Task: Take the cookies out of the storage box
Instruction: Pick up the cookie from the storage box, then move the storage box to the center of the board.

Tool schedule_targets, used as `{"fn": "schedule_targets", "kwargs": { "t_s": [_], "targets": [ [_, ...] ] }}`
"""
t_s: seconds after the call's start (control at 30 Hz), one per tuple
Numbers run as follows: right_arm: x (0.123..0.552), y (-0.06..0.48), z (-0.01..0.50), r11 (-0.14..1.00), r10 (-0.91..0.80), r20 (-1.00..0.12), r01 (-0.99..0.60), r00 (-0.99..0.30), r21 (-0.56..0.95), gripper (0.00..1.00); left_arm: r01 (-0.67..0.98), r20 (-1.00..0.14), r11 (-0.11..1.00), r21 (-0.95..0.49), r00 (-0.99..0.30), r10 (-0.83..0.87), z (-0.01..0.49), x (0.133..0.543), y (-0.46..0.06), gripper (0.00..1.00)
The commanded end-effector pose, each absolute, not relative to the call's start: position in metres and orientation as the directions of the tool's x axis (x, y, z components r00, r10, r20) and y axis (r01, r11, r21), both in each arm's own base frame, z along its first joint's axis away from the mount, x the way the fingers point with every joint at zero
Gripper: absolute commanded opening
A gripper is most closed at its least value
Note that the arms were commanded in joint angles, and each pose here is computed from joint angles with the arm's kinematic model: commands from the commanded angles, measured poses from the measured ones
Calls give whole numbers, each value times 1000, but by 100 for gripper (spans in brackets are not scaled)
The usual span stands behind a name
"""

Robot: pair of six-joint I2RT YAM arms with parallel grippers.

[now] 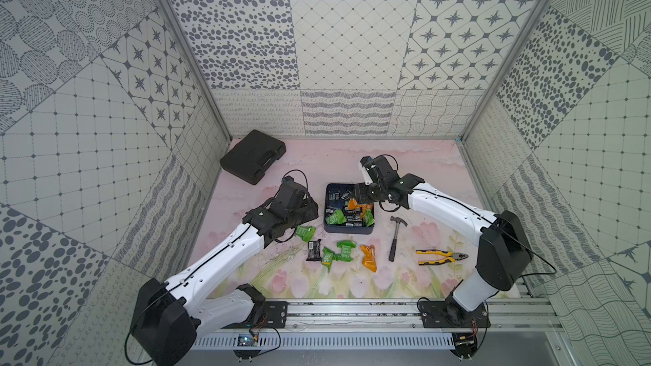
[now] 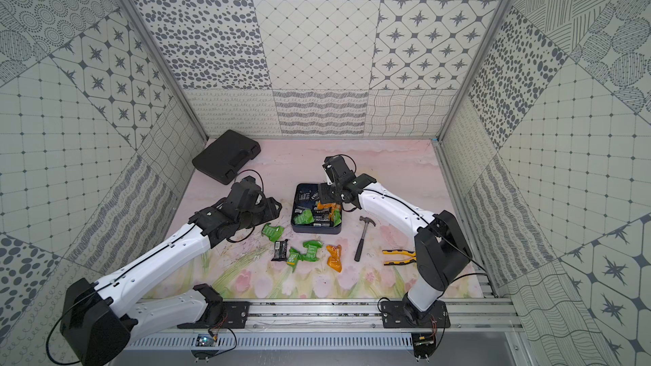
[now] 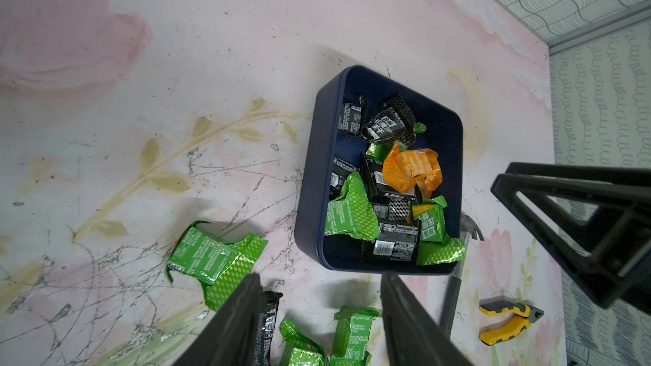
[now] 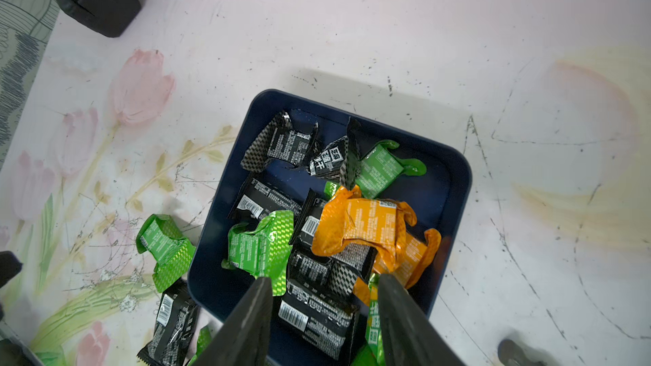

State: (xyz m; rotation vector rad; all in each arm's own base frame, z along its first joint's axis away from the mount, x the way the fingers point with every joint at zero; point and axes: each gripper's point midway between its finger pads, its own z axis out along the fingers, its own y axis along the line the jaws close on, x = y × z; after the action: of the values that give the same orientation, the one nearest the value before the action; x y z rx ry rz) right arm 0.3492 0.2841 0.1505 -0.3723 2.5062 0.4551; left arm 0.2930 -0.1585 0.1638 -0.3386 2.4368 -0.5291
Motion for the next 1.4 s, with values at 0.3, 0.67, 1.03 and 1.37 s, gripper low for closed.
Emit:
{"fn": "schedule_targets", "kwargs": {
  "t_s": [0.3, 0.67, 1.03, 1.37],
  "targets": [
    [401, 309, 109, 930, -192, -556, -331, -809, 161, 47, -170, -401, 842, -512, -820, -409, 125, 307, -188, 60],
    [426, 310, 83, 957, -163, -545, -267, -822, 117, 29, -182, -357, 837, -516, -843, -403, 105, 316, -201, 60],
    [428, 305, 77, 962, -173, -546, -259, -820, 83, 28, -183, -348, 854, -487, -856, -382, 90, 327, -205, 58],
    [428, 308, 72, 959, -178, -534, -268, -827, 94, 6, -191, -343, 865, -464, -862, -374, 80, 333, -206, 46]
  ]
}}
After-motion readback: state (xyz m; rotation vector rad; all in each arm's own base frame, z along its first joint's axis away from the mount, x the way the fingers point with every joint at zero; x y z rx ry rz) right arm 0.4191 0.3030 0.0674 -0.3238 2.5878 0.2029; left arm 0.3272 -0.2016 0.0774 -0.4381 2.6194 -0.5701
